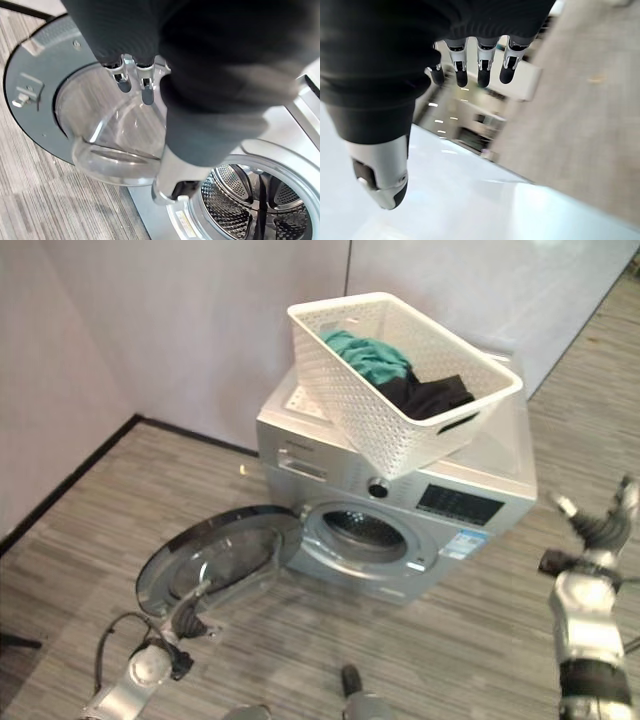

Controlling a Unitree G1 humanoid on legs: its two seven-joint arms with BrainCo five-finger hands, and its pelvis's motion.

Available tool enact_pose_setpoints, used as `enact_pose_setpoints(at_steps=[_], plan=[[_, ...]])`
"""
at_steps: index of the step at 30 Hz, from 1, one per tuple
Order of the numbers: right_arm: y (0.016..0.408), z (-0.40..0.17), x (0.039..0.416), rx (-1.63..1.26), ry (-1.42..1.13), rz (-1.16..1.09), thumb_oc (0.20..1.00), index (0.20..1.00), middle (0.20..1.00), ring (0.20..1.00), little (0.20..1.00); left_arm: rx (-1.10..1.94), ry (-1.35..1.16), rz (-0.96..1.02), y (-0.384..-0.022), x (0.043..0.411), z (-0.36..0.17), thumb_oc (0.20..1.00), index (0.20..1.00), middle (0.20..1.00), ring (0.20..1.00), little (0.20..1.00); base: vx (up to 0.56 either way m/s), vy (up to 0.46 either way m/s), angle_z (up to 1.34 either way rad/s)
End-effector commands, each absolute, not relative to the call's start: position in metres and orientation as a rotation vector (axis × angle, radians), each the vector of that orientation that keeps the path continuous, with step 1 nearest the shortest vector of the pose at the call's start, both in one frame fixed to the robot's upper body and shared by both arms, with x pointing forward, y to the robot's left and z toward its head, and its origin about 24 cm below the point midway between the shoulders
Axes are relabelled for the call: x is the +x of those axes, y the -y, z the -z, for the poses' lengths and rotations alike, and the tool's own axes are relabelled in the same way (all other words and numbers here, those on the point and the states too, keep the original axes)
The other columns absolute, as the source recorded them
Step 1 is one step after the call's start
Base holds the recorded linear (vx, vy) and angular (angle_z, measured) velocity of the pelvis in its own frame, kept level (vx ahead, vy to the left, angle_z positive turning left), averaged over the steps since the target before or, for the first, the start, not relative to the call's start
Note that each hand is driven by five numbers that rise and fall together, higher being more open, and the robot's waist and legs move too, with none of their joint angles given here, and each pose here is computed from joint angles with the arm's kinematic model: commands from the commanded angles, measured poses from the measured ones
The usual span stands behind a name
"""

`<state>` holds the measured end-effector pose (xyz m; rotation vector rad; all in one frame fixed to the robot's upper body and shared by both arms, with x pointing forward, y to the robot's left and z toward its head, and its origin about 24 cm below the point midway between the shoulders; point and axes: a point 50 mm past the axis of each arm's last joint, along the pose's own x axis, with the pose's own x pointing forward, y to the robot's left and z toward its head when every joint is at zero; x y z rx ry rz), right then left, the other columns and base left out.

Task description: Grab the laundry basket,head to the washer,open it,put in the laundry and shut it.

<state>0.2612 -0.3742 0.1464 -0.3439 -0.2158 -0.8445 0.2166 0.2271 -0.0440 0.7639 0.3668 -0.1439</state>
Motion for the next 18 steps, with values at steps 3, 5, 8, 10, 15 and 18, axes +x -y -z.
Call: enact_pose_setpoints(at_steps=[3,5,8,10,15,18], plan=[[0.369,-0.264,0.260,-0.473,0.642,0.862,1.000,1.000,1.000,1.000,1.000,0.723,-0.228,0.107,-0.215,0.242,0.022,1.000,1.000,1.000,1.000,1.000,0.33,-0.275,0.42],[0.367,-0.283,0.247,-0.515,0.728,0.871,1.000,1.000,1.000,1.000,1.000,0.708,-0.241,0.119,-0.209,0.241,0.027,1.000,1.000,1.000,1.000,1.000,0.24,-0.292,0.99],[0.363,-0.292,0.222,-0.589,0.811,0.850,1.000,1.000,1.000,1.000,1.000,0.689,-0.273,0.139,-0.203,0.238,0.035,1.000,1.000,1.000,1.000,1.000,0.29,-0.363,0.85],[0.348,-0.311,0.213,-0.614,0.926,0.784,1.000,1.000,1.000,1.000,1.000,0.687,-0.278,0.141,-0.207,0.235,0.034,1.000,1.000,1.000,1.000,1.000,0.25,-0.499,0.92],[0.328,-0.312,0.222,-0.617,0.909,0.607,1.000,1.000,1.000,1.000,1.000,0.700,-0.284,0.127,-0.217,0.233,0.030,1.000,1.000,1.000,1.000,1.000,0.09,-0.204,0.04],[0.325,-0.322,0.217,-0.693,0.881,0.514,1.000,1.000,1.000,1.000,1.000,0.684,-0.285,0.159,-0.216,0.234,0.030,1.000,1.000,1.000,1.000,1.000,0.16,0.090,0.34]])
